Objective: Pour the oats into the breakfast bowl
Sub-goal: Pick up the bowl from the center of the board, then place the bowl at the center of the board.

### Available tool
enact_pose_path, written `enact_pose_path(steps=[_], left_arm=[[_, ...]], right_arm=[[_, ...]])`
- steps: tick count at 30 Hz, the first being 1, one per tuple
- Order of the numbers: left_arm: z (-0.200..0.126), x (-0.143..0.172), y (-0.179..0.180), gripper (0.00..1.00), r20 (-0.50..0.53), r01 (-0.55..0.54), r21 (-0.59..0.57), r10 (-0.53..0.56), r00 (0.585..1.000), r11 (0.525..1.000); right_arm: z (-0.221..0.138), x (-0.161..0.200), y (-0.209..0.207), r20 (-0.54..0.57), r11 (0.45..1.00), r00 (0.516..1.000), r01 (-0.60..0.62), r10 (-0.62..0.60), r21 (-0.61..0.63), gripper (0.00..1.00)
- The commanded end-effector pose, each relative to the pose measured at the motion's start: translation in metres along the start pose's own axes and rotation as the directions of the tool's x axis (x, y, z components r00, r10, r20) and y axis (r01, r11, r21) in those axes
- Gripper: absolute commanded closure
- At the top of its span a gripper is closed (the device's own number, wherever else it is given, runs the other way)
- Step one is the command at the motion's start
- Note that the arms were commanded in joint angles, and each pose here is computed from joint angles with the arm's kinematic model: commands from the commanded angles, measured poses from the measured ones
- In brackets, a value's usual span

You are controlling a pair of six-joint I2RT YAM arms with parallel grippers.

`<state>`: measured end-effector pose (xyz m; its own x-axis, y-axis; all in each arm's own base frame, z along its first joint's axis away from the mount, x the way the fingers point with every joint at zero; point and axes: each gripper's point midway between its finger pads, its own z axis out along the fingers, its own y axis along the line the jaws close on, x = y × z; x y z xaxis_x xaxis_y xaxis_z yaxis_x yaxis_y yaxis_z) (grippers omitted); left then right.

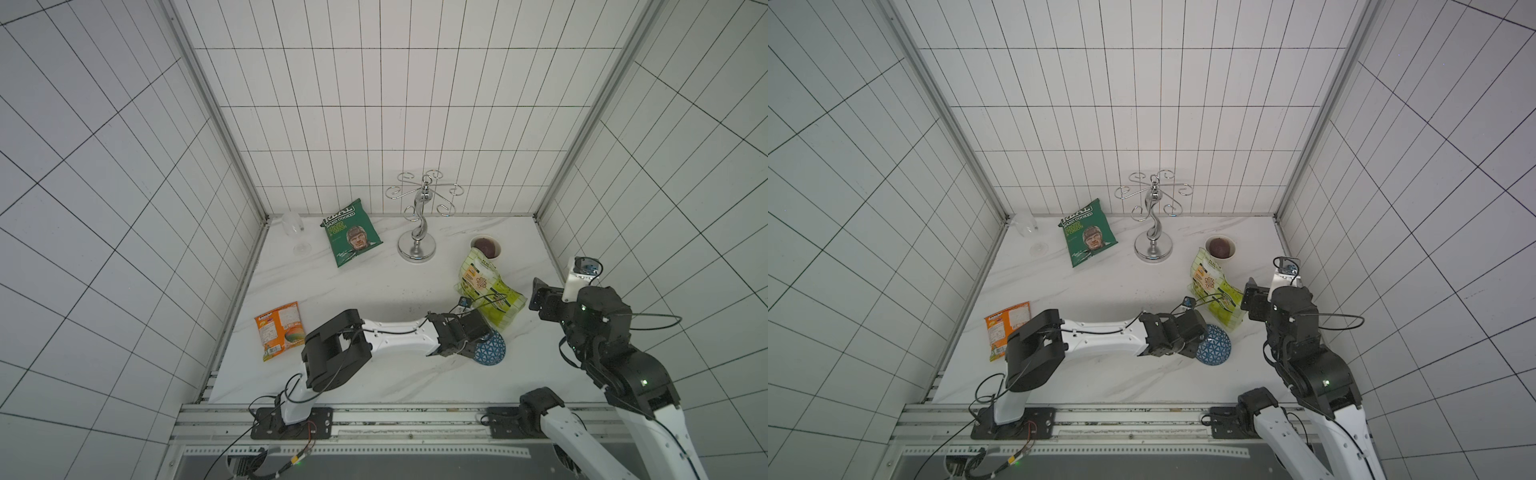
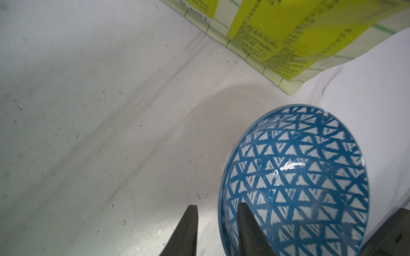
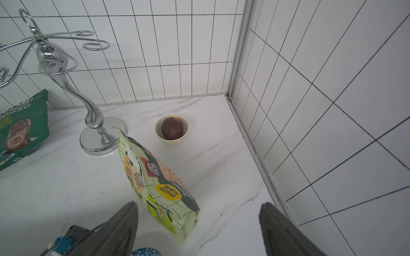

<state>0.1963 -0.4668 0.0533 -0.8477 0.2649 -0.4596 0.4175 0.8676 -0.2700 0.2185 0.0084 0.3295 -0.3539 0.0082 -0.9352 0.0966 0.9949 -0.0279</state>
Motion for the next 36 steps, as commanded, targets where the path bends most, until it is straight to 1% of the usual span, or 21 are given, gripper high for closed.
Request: enact_pose_path(steps=[1,3,7,8,10,13,14,18,21,23,25,27,28,29,30,33,36], left_arm=[[0.006,0.001,-0.001,0.68,-0.009,-0.003,-0.017,0.003,1.0,1.0],[0.007,0.002,-0.002,0.69,-0.012,-0.003,-0.017,0.003,1.0,1.0],[0.005,0.002,-0.001,0.77,-0.014,-0.005,-0.022,0.005,1.0,1.0],[0.004,0.001,-0.001,0.81,-0.013,-0.004,-0.024,0.004,1.0,1.0],[0.002,-0.001,-0.001,0.85,-0.007,-0.004,-0.022,0.004,1.0,1.0],[-0.002,-0.005,-0.001,0.98,0.006,0.004,-0.026,-0.004,1.0,1.0],[-0.004,-0.009,-0.001,1.0,0.013,0.01,-0.028,-0.01,1.0,1.0],[-0.024,-0.031,0.012,1.0,0.042,0.043,-0.065,-0.04,0.998,0.997],[-0.045,-0.052,0.039,1.0,0.077,0.1,-0.085,-0.094,0.993,0.991],[-0.061,-0.062,0.067,1.0,0.107,0.148,-0.112,-0.136,0.985,0.983],[-0.074,-0.069,0.111,1.0,0.134,0.229,-0.151,-0.21,0.969,0.962],[-0.079,-0.069,0.145,1.0,0.14,0.298,-0.17,-0.277,0.951,0.939],[-0.08,-0.07,0.163,1.0,0.146,0.339,-0.183,-0.315,0.938,0.923],[-0.08,-0.069,0.176,1.0,0.142,0.361,-0.19,-0.338,0.93,0.913],[-0.079,-0.068,0.188,1.0,0.14,0.378,-0.198,-0.356,0.924,0.904],[-0.077,-0.07,0.212,1.0,0.142,0.419,-0.222,-0.396,0.907,0.881],[-0.073,-0.067,0.225,1.0,0.126,0.442,-0.244,-0.423,0.897,0.863]], right_arm=[[-0.001,0.005,-0.01,-0.002,0.999,1.0,-0.011,0.011,0.047,0.11],[-0.002,0.006,-0.011,-0.001,0.999,1.0,-0.012,0.012,0.051,0.11],[-0.003,0.007,-0.011,-0.001,0.999,1.0,-0.014,0.014,0.046,0.11],[-0.002,0.007,-0.01,-0.003,0.999,1.0,-0.012,0.012,0.045,0.11],[-0.002,0.007,-0.01,-0.005,0.999,1.0,-0.01,0.01,0.046,0.11],[-0.001,0.008,-0.011,-0.007,0.998,1.0,-0.007,0.008,0.054,0.11],[-0.002,0.008,-0.011,-0.008,0.999,1.0,-0.007,0.007,0.053,0.11],[-0.007,0.003,-0.01,0.008,0.999,1.0,-0.017,0.017,0.029,0.1],[-0.007,0.004,-0.007,0.005,1.0,1.0,-0.017,0.017,0.014,0.1],[-0.005,0.008,-0.005,-0.009,1.0,1.0,-0.015,0.015,0.004,0.1],[-0.002,0.012,0.003,-0.038,0.999,0.999,-0.009,0.008,-0.033,0.1],[0.002,0.017,0.013,-0.068,0.997,0.998,-0.002,-0.003,-0.075,0.09],[0.004,0.019,0.018,-0.086,0.995,0.996,0.004,-0.012,-0.096,0.06],[0.007,0.022,0.023,-0.105,0.993,0.994,0.011,-0.023,-0.115,0.01],[0.01,0.026,0.028,-0.128,0.991,0.991,0.019,-0.036,-0.134,0.01],[0.017,0.035,0.047,-0.202,0.976,0.975,0.043,-0.088,-0.214,0.01],[0.025,0.046,0.061,-0.285,0.963,0.949,0.061,-0.138,-0.263,0.01]])
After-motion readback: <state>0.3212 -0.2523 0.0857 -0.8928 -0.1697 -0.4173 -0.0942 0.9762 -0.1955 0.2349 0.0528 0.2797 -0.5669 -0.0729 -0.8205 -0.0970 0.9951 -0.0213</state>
